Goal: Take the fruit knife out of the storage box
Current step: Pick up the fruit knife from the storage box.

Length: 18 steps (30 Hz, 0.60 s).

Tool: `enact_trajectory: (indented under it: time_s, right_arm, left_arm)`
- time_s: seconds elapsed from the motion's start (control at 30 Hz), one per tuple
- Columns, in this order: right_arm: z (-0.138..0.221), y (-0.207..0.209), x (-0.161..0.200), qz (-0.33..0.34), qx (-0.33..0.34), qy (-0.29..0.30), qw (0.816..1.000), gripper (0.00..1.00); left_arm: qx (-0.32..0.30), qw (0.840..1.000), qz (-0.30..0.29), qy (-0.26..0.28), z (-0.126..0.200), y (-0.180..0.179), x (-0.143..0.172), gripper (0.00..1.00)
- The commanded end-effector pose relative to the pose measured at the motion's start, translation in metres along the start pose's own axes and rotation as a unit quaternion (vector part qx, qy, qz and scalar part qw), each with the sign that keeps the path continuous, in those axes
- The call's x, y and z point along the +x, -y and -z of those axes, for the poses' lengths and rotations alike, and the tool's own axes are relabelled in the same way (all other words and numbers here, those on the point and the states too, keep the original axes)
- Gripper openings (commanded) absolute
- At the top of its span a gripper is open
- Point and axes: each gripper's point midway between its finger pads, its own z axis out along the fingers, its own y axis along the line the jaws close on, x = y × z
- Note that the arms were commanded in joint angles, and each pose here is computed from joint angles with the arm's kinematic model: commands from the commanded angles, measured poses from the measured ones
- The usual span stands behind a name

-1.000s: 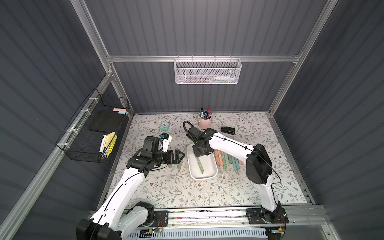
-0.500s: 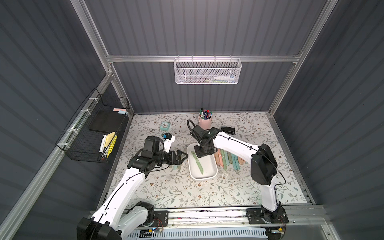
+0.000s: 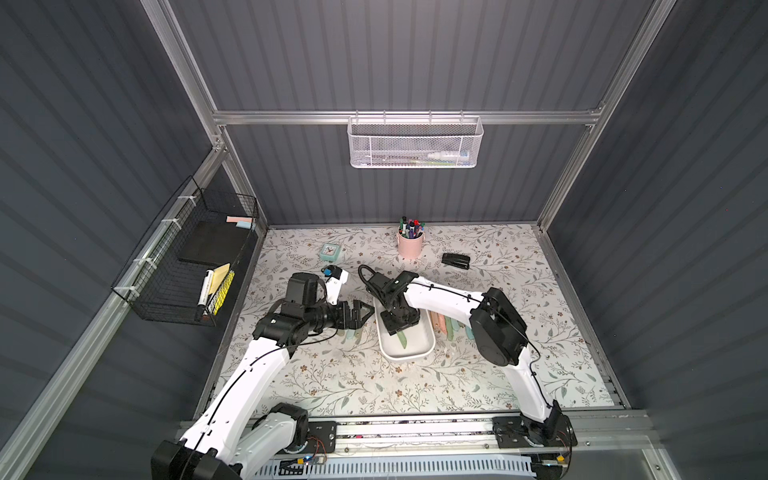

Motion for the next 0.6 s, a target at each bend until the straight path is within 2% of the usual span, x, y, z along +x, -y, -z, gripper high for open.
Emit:
enact_trajectory:
  time_s: [0.0,0.23,0.57]
  right_arm:
    - [-0.004,0.003,0.006,-0.005,0.01,-0.019,1.0,0.53]
    - [-0.019,0.003,0.014,-0.002,0.014,-0.046,0.999,0.5]
    - [-0.022,0.015,0.014,-0.006,0.053,-0.052,0.997,0.33]
  left_arm:
    - [-0.005,1.0,-0.004,0.0,0.003,0.0,0.003,0.99]
    - [-0.009,1.0,-0.003,0.0,0.003,-0.002,0.003,0.99]
    - [-0.01,1.0,-0.003,-0.001,0.003,-0.002,0.003,0.99]
